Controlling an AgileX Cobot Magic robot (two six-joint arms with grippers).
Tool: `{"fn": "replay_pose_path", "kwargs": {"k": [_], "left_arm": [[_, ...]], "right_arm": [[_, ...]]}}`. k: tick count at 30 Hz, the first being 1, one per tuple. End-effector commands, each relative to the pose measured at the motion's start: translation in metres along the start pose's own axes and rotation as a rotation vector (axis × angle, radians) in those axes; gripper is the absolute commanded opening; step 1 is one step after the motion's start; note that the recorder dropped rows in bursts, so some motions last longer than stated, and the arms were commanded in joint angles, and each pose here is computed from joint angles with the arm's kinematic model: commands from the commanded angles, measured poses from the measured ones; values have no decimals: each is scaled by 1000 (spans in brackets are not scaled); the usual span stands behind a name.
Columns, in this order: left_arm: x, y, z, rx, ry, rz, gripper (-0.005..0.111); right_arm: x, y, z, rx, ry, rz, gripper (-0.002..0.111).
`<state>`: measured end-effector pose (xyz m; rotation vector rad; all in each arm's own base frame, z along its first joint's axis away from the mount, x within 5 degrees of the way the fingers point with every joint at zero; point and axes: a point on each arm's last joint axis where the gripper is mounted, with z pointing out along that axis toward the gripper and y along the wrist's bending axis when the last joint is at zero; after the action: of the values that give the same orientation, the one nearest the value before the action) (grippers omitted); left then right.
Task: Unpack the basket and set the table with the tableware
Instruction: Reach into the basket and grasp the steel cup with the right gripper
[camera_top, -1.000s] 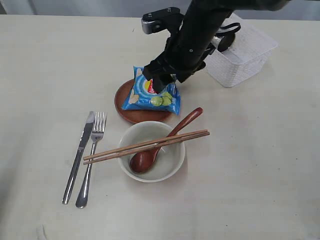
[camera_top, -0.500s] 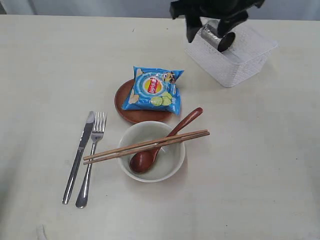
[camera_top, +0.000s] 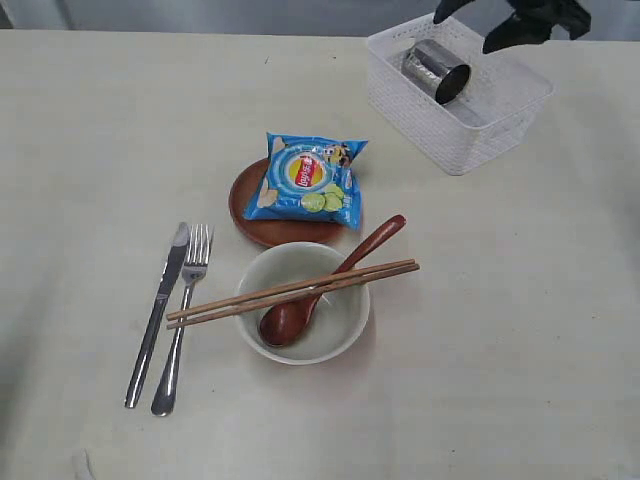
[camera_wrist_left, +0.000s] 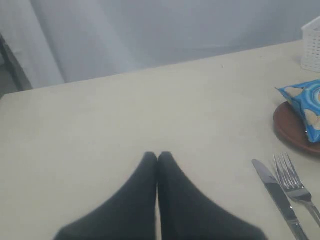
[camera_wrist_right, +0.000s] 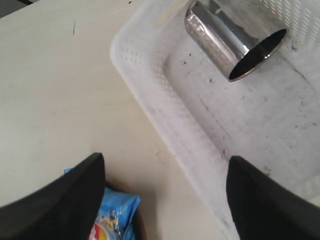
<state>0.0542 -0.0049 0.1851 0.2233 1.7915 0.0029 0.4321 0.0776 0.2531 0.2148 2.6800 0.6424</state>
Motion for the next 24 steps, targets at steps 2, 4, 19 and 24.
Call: {"fn": "replay_pose_path", "kwargs": {"k": [2,4,19,24], "left_arm": [[1,0,0,1,-2,-4,0],[1,0,0,1,-2,-4,0],[1,0,0,1,-2,-4,0],[1,0,0,1,-2,-4,0]], "right_arm": [[-5,-18,39,-15,-28,60,65],[-6,-22,52,-25,-41,82,65],[-14,-47,98,15,-158,113,65],[-13,-50,110,-18,-167,142,65]]}}
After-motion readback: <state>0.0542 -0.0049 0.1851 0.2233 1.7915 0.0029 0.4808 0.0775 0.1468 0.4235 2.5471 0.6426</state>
